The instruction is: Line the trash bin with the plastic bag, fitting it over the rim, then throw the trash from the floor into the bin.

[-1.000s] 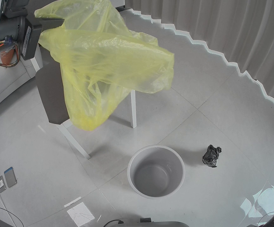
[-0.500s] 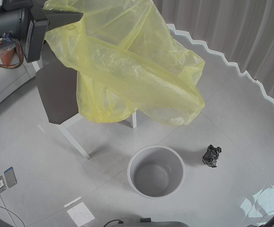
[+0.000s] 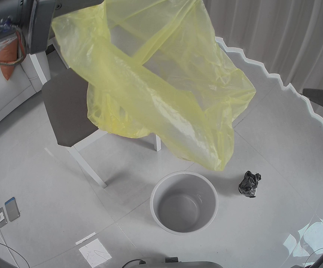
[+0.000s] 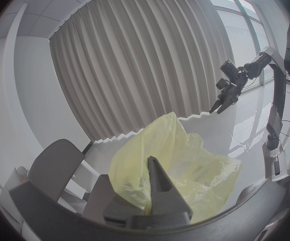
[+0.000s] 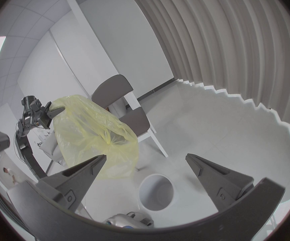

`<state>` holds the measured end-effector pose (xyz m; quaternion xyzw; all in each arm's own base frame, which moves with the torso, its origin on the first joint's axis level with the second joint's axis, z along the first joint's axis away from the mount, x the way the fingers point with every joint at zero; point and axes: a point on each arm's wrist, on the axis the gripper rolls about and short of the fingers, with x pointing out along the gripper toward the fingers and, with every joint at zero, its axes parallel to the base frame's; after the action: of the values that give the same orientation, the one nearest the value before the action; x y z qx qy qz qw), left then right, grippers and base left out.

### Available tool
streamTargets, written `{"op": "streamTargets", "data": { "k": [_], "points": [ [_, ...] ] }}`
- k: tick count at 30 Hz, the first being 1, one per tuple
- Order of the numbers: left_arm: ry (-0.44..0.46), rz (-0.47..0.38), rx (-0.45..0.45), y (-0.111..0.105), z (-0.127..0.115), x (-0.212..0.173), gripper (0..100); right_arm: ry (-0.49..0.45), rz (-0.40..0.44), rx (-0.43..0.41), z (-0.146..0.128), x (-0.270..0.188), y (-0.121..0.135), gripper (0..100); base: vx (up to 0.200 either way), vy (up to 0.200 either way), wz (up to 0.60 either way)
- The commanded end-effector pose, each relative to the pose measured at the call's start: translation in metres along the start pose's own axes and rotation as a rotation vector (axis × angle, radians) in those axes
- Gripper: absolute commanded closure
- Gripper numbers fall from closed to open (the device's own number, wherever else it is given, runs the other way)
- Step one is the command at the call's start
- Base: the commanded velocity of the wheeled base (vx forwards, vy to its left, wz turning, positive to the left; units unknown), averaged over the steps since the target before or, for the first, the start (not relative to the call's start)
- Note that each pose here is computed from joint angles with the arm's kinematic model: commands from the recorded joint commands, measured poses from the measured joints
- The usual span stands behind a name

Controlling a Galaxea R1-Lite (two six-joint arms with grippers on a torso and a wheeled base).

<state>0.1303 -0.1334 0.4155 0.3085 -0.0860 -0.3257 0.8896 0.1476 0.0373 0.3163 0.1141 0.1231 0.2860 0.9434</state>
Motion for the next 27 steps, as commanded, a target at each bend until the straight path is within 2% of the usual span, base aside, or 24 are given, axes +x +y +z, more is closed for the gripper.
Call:
{"op": "streamTargets", "data": {
  "k": [1,12,27],
  "points": [
    [-0.025,-0.017,0.000,-0.002,0.007,0.007,100,0.045,0.039,0.028,0.007,0.030,-0.002,0,0.000,0.000,0.00],
    [-0.050,-0.062,0.002,-0.016,0.013,0.022,100,0.093,0.069,0.034,0.011,0.074,-0.007,0,0.000,0.000,0.00],
    [-0.060,-0.043,-0.011,-0.018,0.014,0.042,100,0.149,0.080,0.044,-0.006,0.076,-0.006,0,0.000,0.000,0.00]
  ]
}}
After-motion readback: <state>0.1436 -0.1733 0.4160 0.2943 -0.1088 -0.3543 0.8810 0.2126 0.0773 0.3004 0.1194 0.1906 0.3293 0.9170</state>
